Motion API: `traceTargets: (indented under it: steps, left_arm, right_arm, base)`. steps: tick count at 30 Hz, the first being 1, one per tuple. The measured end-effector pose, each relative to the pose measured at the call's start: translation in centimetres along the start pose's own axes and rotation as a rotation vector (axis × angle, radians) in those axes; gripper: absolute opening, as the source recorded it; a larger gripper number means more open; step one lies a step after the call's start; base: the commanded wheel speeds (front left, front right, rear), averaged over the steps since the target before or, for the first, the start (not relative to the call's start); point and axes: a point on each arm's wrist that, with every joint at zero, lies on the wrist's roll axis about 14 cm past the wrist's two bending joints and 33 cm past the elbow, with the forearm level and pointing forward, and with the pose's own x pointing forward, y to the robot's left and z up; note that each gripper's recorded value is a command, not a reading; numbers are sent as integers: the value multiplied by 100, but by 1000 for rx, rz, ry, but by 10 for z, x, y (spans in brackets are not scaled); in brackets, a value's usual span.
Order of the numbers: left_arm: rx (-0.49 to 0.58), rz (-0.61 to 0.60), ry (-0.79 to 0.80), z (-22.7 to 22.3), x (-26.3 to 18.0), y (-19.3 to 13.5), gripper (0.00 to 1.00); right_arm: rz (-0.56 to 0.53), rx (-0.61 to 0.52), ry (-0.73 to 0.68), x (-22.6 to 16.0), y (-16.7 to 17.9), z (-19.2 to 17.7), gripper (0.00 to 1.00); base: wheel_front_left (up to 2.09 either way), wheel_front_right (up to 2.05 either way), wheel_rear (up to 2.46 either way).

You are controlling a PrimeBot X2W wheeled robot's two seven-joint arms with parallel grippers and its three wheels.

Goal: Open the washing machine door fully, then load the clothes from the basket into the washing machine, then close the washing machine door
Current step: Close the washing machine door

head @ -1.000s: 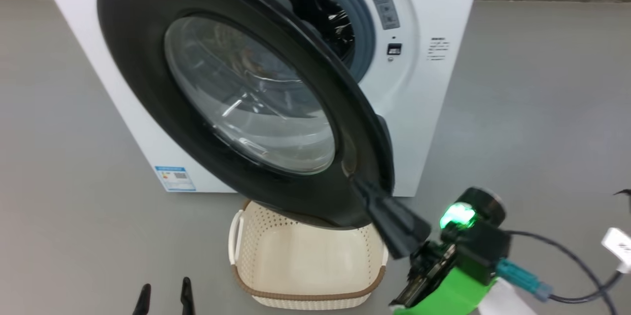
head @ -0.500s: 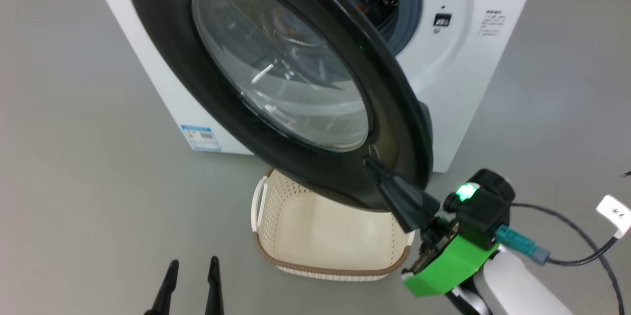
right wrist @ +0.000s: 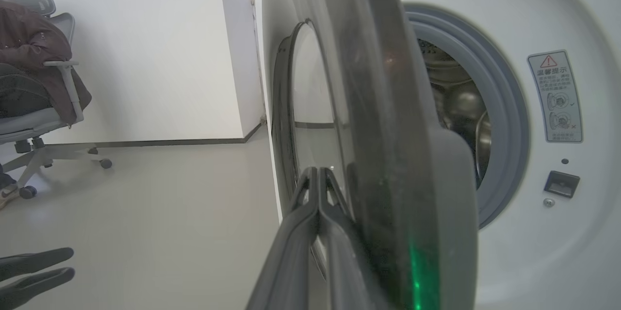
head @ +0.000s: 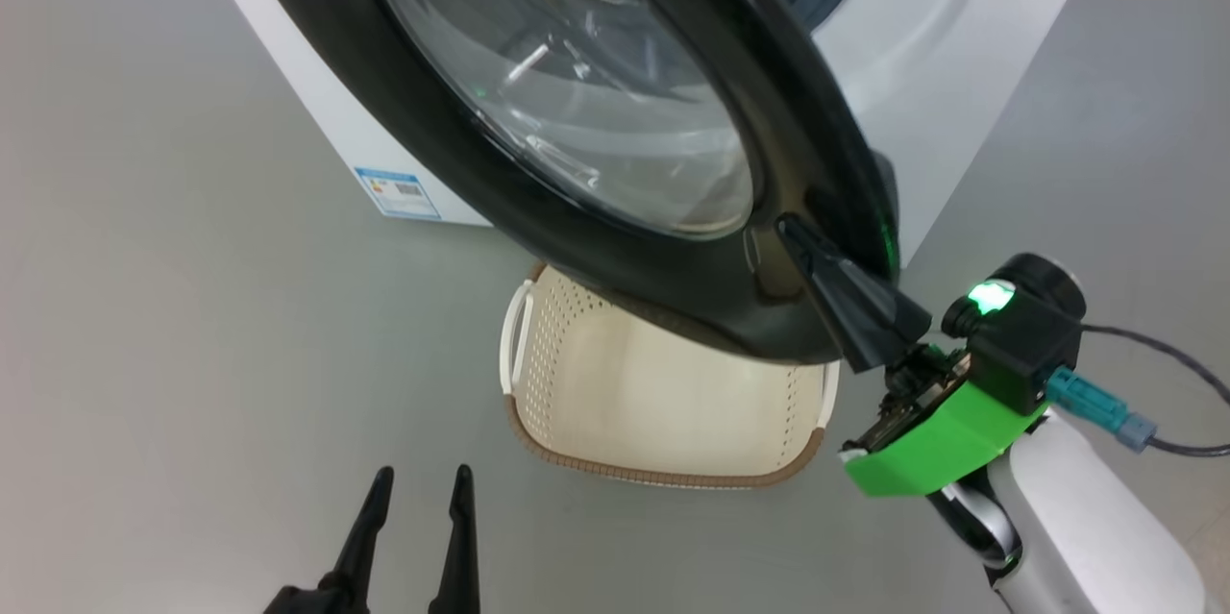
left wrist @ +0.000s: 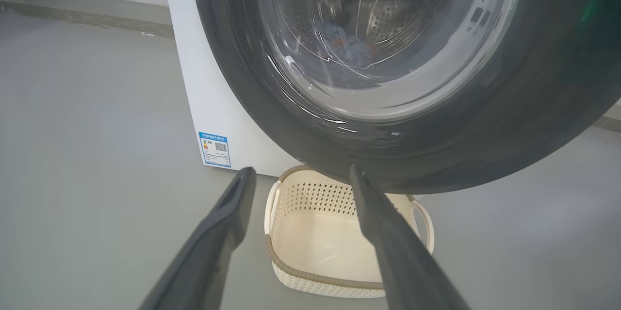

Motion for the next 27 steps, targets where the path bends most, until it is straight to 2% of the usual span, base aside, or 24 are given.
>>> traceTargets:
  steps: [14, 27]
  left_arm:
    - [11, -7, 47, -15, 20, -10, 100]
    - [23, 1, 113, -39, 38, -18, 100]
  right_arm:
    - [-14, -35, 1, 15, -37, -14, 0]
    - [1, -129, -41, 49, -87, -19, 0]
  base:
    - [0, 0, 0]
    - [0, 0, 0]
